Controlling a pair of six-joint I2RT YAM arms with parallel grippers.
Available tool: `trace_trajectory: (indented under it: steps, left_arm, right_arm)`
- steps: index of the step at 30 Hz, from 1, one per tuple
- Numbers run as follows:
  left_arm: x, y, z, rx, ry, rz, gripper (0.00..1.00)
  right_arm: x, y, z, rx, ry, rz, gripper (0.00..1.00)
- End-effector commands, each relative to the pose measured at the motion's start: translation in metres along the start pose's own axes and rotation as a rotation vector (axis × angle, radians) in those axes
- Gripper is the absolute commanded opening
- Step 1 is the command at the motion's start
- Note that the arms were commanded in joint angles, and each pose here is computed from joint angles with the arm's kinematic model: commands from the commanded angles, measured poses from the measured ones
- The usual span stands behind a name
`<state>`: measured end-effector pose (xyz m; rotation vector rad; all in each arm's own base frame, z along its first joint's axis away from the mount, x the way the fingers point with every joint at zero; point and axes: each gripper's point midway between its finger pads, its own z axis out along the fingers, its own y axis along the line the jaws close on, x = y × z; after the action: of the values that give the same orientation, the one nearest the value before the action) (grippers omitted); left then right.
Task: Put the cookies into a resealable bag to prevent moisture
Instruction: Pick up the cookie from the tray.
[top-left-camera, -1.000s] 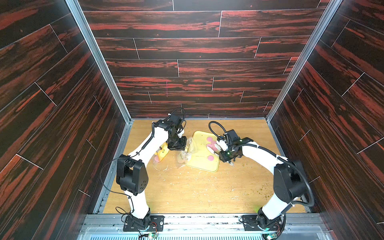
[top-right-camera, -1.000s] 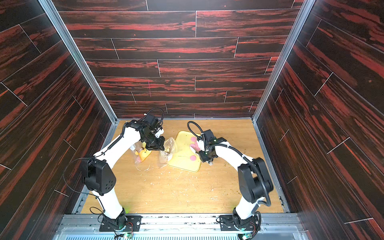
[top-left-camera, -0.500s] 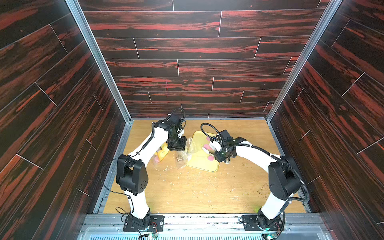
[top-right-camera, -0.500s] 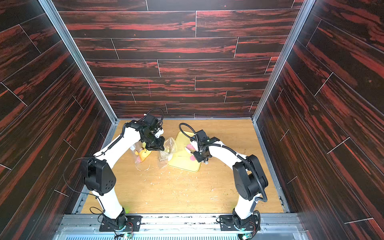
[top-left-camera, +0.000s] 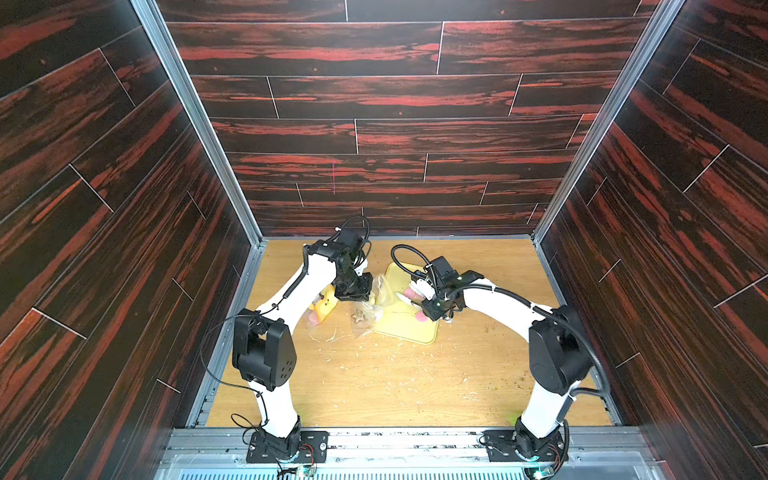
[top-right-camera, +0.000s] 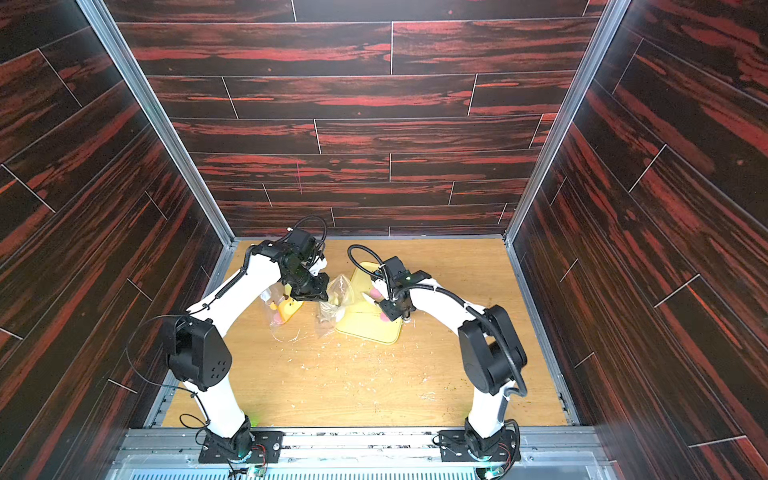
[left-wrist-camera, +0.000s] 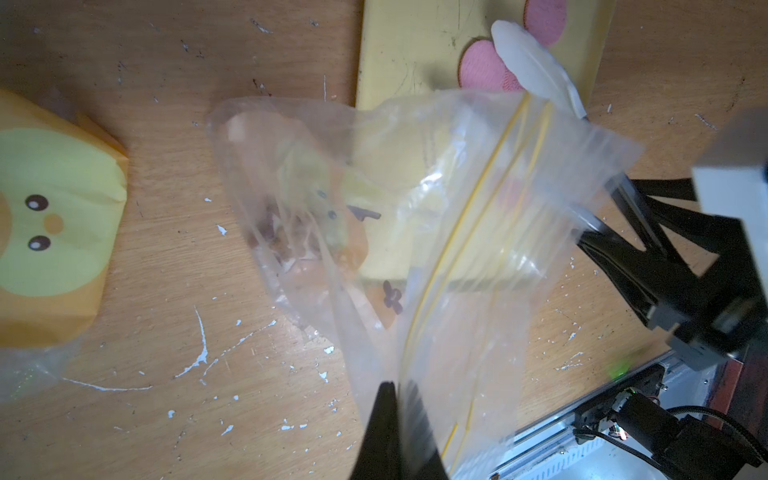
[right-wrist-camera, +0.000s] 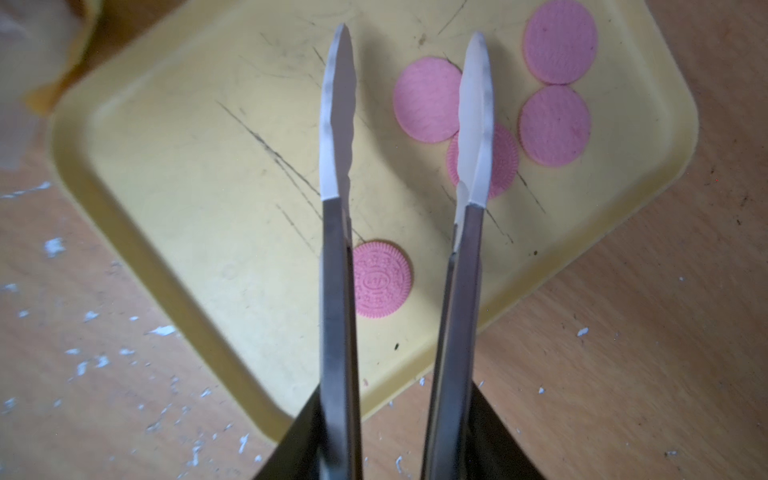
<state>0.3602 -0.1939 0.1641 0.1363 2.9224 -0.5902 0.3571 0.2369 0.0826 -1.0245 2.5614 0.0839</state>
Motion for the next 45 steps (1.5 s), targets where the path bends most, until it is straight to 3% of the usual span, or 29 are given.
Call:
trace_trajectory:
  steps: [1, 8, 16, 24, 31, 45]
  left_arm:
    - [0.007, 0.006, -0.001, -0.011, 0.021, 0.005, 0.0]
    - [0.011, 0.009, 0.002, -0.016, 0.034, 0.004, 0.0]
    - [0.012, 0.009, 0.004, -0.011, 0.041, 0.006, 0.0]
    - [0.014, 0.012, 0.004, -0.022, 0.045, 0.004, 0.0]
    - [0.015, 0.014, 0.004, -0.028, 0.046, 0.002, 0.0]
    - [0.015, 0.015, 0.005, -0.033, 0.051, -0.001, 0.0]
  right_arm:
    - [-0.005, -0.003, 0.008, 0.001, 0.013, -0.02, 0.47]
    - [0.001, 0.002, 0.005, -0.039, 0.036, -0.009, 0.48]
    - [0.009, 0.038, -0.021, -0.159, 0.013, -0.061, 0.47]
    - [0.0, 0.021, -0.043, -0.06, -0.071, -0.042, 0.47]
    - [0.024, 0.029, -0.026, -0.095, 0.02, -0.035, 0.47]
    - [0.014, 0.025, -0.007, -0.053, 0.063, -0.041, 0.47]
